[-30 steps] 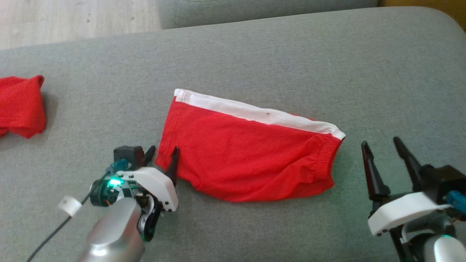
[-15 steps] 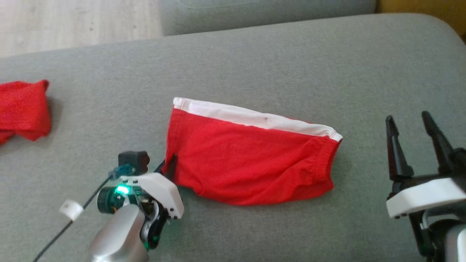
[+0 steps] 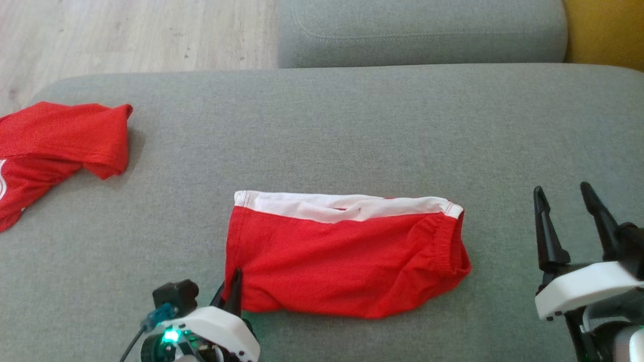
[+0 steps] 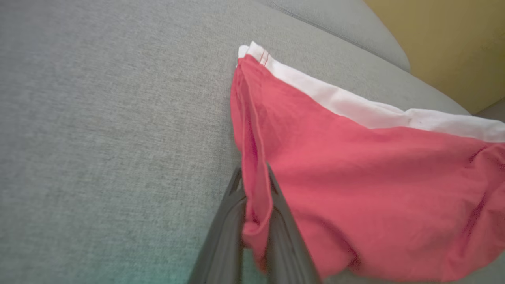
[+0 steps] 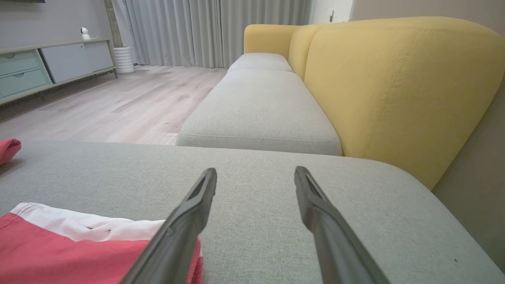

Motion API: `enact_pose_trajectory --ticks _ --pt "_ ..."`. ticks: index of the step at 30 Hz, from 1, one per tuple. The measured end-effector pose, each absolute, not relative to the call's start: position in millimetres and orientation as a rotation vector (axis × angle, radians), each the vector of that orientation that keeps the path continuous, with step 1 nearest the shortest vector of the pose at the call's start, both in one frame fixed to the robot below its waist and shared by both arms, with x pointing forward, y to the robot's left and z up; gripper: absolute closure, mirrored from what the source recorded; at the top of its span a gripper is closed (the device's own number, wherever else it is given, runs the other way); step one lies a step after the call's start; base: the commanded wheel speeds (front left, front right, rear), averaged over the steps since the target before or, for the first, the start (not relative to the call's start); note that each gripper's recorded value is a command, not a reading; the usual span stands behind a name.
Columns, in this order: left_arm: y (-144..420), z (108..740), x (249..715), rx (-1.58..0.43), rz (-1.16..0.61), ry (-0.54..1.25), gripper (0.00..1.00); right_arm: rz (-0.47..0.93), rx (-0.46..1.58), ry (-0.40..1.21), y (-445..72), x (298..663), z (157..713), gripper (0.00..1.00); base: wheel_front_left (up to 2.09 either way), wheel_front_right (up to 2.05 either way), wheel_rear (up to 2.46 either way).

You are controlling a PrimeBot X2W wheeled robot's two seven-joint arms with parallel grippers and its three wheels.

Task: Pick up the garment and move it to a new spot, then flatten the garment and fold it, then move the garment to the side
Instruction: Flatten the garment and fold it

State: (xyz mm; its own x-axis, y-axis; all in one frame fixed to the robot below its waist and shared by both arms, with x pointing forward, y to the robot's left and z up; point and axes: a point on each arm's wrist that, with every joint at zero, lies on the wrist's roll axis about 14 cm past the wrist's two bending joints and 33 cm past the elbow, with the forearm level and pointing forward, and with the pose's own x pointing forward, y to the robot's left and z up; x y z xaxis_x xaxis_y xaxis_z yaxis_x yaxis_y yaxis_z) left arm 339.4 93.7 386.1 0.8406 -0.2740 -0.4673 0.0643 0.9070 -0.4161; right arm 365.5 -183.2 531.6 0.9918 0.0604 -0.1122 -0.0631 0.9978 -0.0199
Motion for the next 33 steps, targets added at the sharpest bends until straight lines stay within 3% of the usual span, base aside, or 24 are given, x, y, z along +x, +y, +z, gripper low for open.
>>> enact_pose_trajectory --ticks 5,6,7,8,19,33 --pt "95.4 395.1 338.2 -0.429 -0.158 0.512 1.0 0.075 0.007 0.141 -179.5 364.2 521.6 0.0 0.0 0.0 0.0" --pt "94.7 397.0 338.3 -0.431 -0.158 0.506 0.78 0.075 0.009 0.15 -179.4 363.5 518.8 0.0 0.0 0.0 0.0" --pt "95.0 398.7 338.4 -0.432 -0.154 0.496 0.12 0.076 0.01 0.158 -179.1 362.7 516.1 0.0 0.0 0.0 0.0" --pt "95.1 400.7 338.5 -0.435 -0.153 0.483 0.0 0.077 0.012 0.167 -178.6 361.9 513.1 0.0 0.0 0.0 0.0" --pt "125.3 461.3 354.9 -0.381 -0.106 0.196 0.0 0.166 0.004 0.318 -148.7 356.5 477.0 0.0 0.0 0.0 0.0" --pt "195.0 458.6 319.6 -0.308 0.097 0.177 0.0 0.318 -0.082 0.659 -113.3 364.6 400.2 0.0 0.0 0.0 0.0"
